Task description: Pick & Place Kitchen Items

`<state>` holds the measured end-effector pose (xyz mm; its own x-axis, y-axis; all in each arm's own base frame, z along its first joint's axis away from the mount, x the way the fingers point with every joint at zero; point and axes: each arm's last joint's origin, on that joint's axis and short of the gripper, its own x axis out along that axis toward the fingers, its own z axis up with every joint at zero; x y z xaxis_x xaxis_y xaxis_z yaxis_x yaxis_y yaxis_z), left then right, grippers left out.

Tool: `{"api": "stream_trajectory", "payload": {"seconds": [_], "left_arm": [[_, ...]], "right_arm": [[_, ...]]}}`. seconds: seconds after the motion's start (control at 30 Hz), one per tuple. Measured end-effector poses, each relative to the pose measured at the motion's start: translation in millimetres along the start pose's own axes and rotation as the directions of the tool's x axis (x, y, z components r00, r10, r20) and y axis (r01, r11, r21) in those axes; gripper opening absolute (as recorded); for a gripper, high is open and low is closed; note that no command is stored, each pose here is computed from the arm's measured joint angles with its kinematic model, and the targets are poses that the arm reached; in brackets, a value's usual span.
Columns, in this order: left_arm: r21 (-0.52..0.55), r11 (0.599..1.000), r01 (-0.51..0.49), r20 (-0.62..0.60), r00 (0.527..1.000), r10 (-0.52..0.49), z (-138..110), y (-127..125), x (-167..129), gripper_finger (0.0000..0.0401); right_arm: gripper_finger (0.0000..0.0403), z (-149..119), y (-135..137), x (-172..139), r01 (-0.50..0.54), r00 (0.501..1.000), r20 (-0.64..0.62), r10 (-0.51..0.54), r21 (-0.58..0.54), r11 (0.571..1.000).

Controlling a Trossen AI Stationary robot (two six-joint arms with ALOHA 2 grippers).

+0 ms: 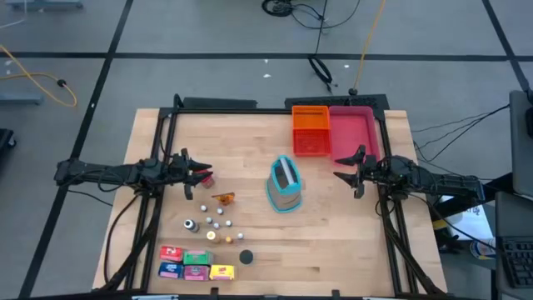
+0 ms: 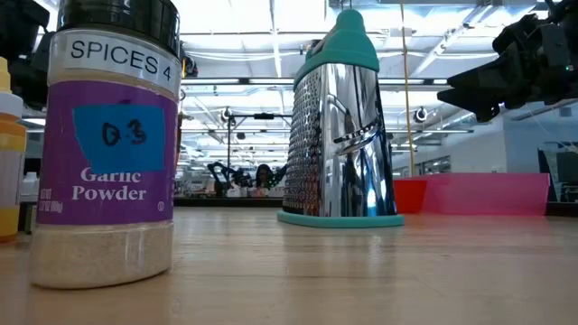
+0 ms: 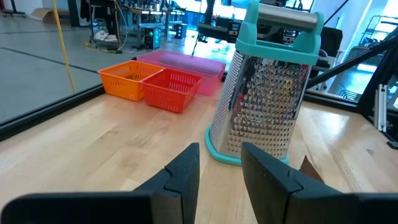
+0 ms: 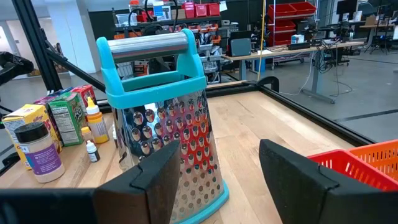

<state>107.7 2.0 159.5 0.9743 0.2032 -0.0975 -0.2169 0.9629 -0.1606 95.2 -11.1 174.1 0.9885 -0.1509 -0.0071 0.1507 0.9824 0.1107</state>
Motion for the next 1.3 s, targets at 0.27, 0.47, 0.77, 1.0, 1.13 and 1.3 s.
{"api": "stream_trajectory", "payload": {"seconds": [0.27, 0.47, 0.77, 1.0, 1.13, 1.3], "left_arm": [[0.0, 1.0, 0.0, 0.0, 1.0, 0.0, 0.1, 0.0, 0.0, 0.0118], [0.0, 1.0, 0.0, 0.0, 1.0, 0.0, -0.1, 0.0, 0.0, 0.0118], [0.0, 1.0, 0.0, 0.0, 1.0, 0.0, 0.1, 0.0, 0.0, 0.0118], [0.0, 1.0, 0.0, 0.0, 1.0, 0.0, 0.1, 0.0, 0.0, 0.0118], [0.015, 0.992, -0.124, 0.035, 0.992, 0.123, 1.9, 4.0, -0.1, 0.0118], [0.089, 0.963, -0.254, 0.059, 0.967, 0.249, 2.9, 8.6, -0.6, 0.0118]], "right_arm": [[0.021, 0.1, 0.0, 0.0, 0.0, 1.0, 0.0, 0.0, 0.0, 1.0], [0.021, 0.0, 0.0, 0.0, 0.0, 1.0, 0.0, 0.0, 0.0, 1.0], [0.021, 2.6, -1.3, 0.0, 0.05, 0.998, 0.034, -0.043, -0.268, 0.962], [0.021, 3.7, -1.5, 0.0, 0.068, 0.997, 0.047, -0.053, -0.399, 0.915], [0.021, 4.2, -1.5, 0.0, 0.069, 0.997, 0.051, -0.052, -0.395, 0.916], [0.021, 4.3, -1.4, 0.0, 0.068, 0.997, 0.053, -0.051, -0.391, 0.918]]}}
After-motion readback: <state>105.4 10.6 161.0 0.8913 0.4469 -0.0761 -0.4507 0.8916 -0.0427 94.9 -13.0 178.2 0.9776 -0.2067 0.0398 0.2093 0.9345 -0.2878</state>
